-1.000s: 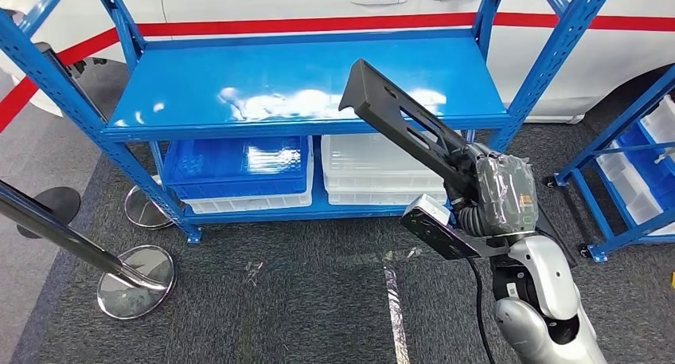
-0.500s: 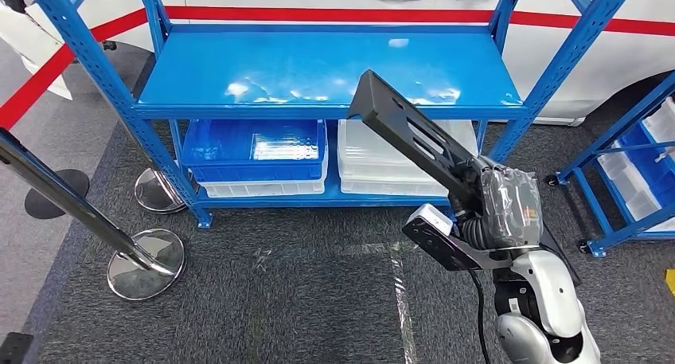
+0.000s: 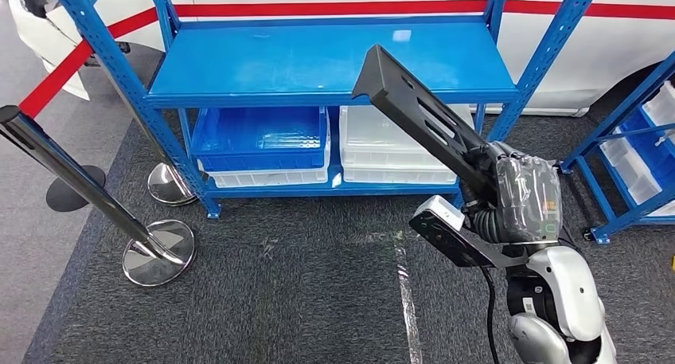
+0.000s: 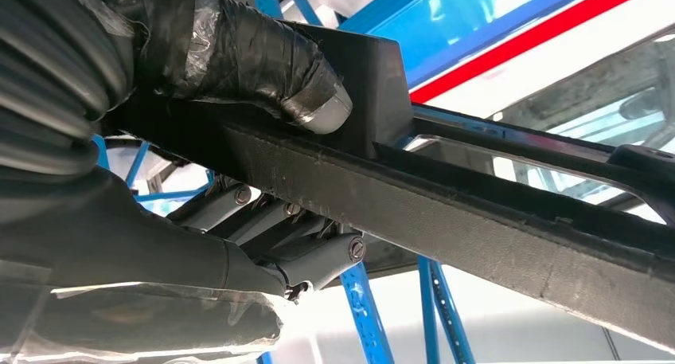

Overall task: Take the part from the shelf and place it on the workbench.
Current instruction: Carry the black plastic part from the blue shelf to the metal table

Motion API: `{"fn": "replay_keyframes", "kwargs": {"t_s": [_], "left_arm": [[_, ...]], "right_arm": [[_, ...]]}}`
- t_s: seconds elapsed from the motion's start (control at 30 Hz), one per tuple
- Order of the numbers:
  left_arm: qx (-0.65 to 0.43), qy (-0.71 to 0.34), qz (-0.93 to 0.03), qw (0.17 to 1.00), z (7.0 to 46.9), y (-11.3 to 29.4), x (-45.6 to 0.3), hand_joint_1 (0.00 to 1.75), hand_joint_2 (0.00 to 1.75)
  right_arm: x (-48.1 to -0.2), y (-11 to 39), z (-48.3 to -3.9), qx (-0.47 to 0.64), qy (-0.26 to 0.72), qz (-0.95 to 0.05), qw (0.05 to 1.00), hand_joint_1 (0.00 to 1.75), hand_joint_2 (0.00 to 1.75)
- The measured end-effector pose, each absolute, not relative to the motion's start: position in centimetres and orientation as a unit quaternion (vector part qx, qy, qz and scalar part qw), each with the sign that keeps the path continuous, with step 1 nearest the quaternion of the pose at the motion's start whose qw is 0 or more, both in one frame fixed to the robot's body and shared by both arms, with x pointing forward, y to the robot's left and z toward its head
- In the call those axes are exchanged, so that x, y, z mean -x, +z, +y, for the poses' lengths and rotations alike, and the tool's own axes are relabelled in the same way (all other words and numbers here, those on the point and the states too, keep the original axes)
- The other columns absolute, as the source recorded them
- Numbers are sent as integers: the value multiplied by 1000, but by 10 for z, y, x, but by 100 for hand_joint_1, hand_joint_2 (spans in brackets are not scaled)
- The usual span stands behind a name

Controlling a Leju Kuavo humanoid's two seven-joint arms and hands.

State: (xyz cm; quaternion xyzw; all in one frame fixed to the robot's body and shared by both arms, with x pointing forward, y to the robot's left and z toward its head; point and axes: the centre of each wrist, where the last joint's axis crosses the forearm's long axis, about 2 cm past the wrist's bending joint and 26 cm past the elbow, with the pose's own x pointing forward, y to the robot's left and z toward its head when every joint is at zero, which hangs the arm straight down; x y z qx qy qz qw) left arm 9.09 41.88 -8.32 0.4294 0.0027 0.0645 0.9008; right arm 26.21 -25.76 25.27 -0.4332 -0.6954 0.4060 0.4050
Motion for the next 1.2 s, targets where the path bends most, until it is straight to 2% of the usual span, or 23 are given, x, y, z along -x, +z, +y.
{"fn": "replay_keyframes", "kwargs": {"t_s": [0.17, 0.47, 1.2], "left_arm": [[-406, 42, -46, 912, 399, -88, -89, 0, 175], [-385, 43, -44, 921, 377, -93, -86, 0, 175], [-372, 68, -29, 925, 365, -94, -87, 0, 175]], "right_arm": [[-261, 256, -257, 439, 401, -700, 396, 175, 175], [-262, 259, -257, 444, 398, -702, 390, 175, 175], [-269, 265, -257, 437, 396, -712, 381, 175, 175]]}}
